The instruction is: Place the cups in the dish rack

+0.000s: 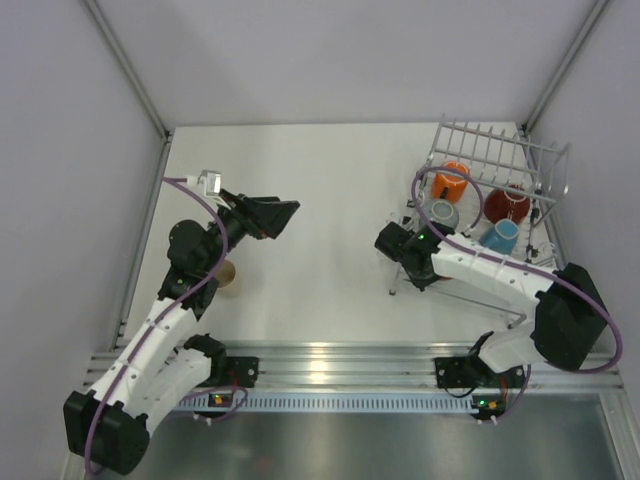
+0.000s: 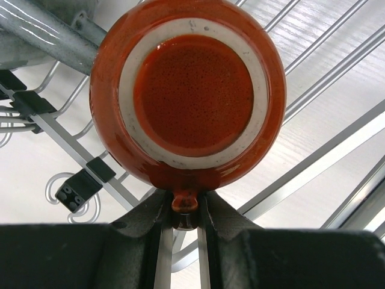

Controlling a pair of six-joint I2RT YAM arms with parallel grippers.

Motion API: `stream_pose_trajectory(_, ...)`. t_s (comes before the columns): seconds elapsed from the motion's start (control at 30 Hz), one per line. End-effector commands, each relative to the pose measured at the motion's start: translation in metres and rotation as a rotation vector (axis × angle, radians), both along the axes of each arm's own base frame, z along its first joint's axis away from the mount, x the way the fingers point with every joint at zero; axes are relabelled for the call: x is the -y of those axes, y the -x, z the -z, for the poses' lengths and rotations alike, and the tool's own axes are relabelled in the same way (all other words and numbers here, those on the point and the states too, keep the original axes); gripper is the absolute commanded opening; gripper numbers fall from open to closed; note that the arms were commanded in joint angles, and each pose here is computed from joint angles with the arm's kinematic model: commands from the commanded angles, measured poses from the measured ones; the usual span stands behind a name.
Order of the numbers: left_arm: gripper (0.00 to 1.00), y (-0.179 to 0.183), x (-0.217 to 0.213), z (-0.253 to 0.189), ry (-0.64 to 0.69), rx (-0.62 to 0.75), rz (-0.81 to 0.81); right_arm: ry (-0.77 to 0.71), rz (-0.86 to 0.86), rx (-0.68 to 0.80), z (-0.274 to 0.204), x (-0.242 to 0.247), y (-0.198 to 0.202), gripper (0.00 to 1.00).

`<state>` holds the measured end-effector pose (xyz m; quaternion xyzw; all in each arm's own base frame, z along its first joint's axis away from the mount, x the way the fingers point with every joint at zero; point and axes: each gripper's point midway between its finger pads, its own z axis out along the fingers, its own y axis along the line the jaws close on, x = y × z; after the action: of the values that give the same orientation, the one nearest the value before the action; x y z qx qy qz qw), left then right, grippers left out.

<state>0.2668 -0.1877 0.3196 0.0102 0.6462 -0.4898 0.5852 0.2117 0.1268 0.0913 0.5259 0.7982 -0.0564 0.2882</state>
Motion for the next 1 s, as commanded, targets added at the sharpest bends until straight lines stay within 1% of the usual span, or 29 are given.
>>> stream_pose_trajectory(0.0, 0.98, 0.001, -0.001, -0.009, -0.006, 0.046, -0.009, -0.129, 0.267, 0.133, 0.003, -0.006, -0.017, 0.00)
stream_pose_trajectory(0.13, 0.98, 0.001, -0.003, -0.009, -0.010, 0.051, -0.016, -0.127, 0.272, 0.125, 0.008, -0.007, -0.017, 0.00)
stream_pose_trajectory(0.23, 0.98, 0.001, -0.002, -0.010, -0.009, 0.050, -0.013, -0.137, 0.275, 0.136, 0.010, -0.007, -0.019, 0.05)
stream_pose_trajectory(0.27, 0.98, 0.001, -0.002, -0.009, -0.009, 0.048, -0.013, -0.138, 0.278, 0.139, 0.012, -0.007, -0.019, 0.08)
stream_pose_trajectory(0.4, 0.98, 0.001, -0.002, -0.012, -0.007, 0.052, -0.013, -0.148, 0.303, 0.146, 0.013, -0.005, -0.020, 0.08)
stream_pose_trajectory(0.5, 0.98, 0.000, -0.001, -0.013, -0.005, 0.049, -0.011, -0.151, 0.309, 0.135, 0.015, -0.008, -0.022, 0.15)
stream_pose_trajectory(0.63, 0.98, -0.001, -0.001, -0.013, -0.004, 0.048, -0.010, -0.161, 0.307, 0.114, 0.020, -0.013, -0.021, 0.16)
stream_pose_trajectory(0.77, 0.98, -0.001, -0.001, -0.013, -0.003, 0.047, -0.010, -0.163, 0.303, 0.112, 0.020, -0.013, -0.021, 0.26)
stream_pose_trajectory(0.83, 0.98, -0.001, -0.001, -0.013, -0.004, 0.045, -0.008, -0.163, 0.304, 0.124, 0.017, -0.011, -0.021, 0.27)
stream_pose_trajectory(0.87, 0.98, -0.001, -0.001, -0.013, -0.003, 0.045, -0.010, -0.163, 0.303, 0.127, 0.016, -0.010, -0.021, 0.31)
stream_pose_trajectory(0.97, 0.98, -0.002, -0.001, -0.013, -0.001, 0.044, -0.016, -0.167, 0.300, 0.144, 0.010, -0.008, -0.022, 0.39)
